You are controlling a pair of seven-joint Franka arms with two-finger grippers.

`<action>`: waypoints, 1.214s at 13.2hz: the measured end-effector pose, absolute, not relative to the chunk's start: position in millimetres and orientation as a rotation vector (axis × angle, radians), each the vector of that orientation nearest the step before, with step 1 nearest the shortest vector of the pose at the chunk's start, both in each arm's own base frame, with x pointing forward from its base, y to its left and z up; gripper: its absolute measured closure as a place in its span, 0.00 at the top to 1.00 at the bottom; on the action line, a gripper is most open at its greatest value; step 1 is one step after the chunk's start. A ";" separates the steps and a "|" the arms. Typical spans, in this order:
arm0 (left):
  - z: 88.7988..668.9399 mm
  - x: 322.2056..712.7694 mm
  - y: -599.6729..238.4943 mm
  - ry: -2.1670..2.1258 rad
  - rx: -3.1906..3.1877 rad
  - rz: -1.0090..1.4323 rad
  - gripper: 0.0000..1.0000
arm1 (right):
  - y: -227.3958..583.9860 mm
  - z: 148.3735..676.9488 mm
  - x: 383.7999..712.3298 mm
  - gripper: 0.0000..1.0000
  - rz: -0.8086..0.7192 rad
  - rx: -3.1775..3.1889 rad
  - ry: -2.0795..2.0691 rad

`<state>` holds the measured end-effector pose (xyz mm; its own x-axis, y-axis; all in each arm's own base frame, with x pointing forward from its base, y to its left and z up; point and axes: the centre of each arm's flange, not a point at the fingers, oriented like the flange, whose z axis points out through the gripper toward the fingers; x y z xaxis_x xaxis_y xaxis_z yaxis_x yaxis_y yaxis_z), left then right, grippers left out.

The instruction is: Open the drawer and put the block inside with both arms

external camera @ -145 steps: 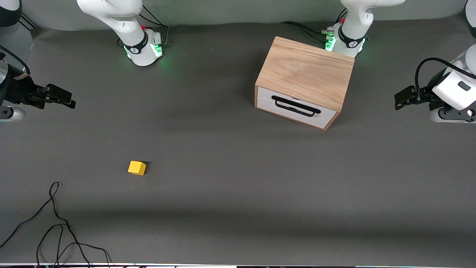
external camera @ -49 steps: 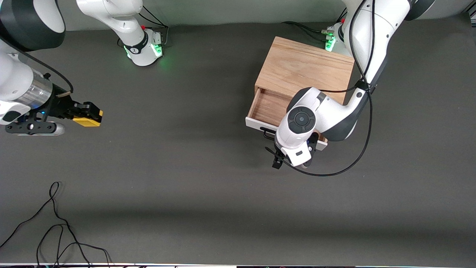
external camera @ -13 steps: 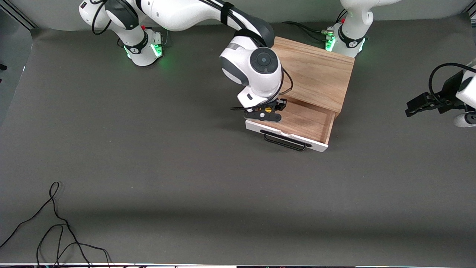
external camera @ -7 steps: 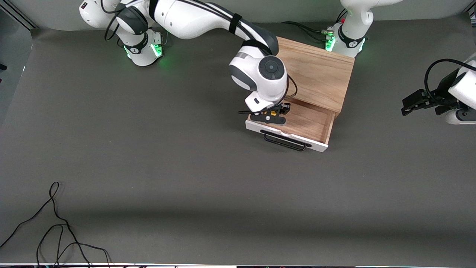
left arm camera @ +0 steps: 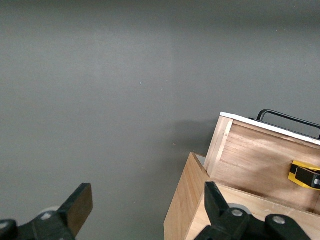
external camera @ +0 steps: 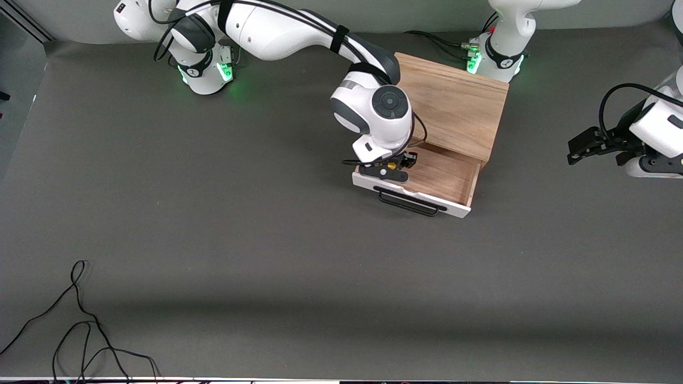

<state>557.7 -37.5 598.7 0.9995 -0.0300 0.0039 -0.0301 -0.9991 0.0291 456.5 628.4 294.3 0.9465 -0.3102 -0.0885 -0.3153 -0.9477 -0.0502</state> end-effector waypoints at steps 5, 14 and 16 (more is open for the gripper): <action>598.6 558.0 -32.7 -0.044 3.112 0.005 1.00 | 627.8 294.2 457.6 0.56 0.121 -3.024 0.564; 597.2 558.1 -35.2 -0.080 3.121 0.000 1.00 | 622.5 337.2 468.9 1.00 0.083 -3.000 0.584; 597.0 558.1 -34.9 -0.107 3.121 -0.002 1.00 | 607.8 376.2 476.4 1.00 0.082 -3.005 0.608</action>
